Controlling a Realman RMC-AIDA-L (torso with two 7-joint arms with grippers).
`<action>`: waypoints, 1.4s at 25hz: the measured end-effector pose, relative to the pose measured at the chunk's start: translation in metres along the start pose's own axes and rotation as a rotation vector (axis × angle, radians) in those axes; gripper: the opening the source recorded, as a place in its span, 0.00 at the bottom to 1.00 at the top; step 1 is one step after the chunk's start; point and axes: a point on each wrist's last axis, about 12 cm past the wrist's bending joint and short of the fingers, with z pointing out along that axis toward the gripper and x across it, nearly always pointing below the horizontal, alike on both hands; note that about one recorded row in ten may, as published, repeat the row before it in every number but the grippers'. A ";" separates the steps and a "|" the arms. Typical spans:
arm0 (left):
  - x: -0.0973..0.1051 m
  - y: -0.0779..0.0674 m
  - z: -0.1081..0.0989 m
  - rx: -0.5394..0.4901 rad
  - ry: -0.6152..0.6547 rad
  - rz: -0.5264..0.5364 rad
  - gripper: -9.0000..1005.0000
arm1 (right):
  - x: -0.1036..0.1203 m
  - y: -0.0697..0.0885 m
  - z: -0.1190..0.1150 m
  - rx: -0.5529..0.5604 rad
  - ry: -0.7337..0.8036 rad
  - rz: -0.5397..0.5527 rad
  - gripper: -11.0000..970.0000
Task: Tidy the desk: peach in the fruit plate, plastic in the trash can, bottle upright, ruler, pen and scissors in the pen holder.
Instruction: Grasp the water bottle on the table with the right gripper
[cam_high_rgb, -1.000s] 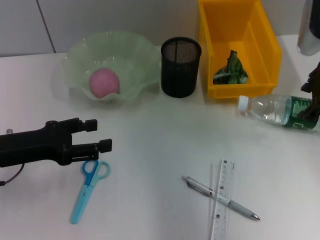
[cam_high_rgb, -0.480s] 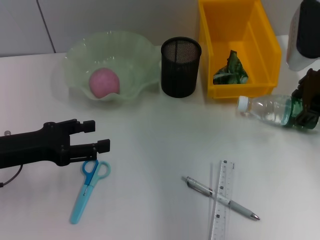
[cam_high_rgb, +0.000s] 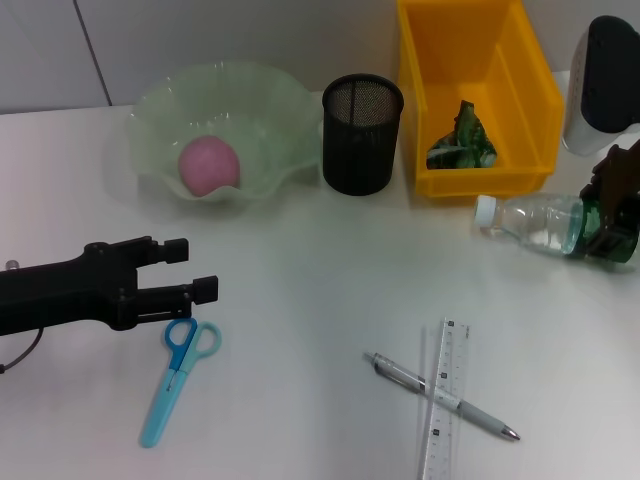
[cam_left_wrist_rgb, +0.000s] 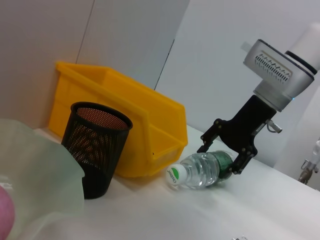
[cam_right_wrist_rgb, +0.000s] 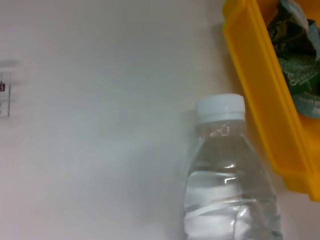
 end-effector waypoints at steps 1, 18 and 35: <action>0.000 0.000 0.000 0.000 0.000 0.000 0.82 | 0.000 0.000 0.001 -0.001 0.000 0.001 0.76; 0.000 0.000 -0.001 -0.001 0.001 -0.008 0.82 | 0.006 0.004 0.018 -0.028 0.014 0.022 0.76; 0.000 0.001 -0.002 -0.003 0.003 -0.012 0.82 | 0.007 0.005 0.023 -0.023 0.014 0.029 0.76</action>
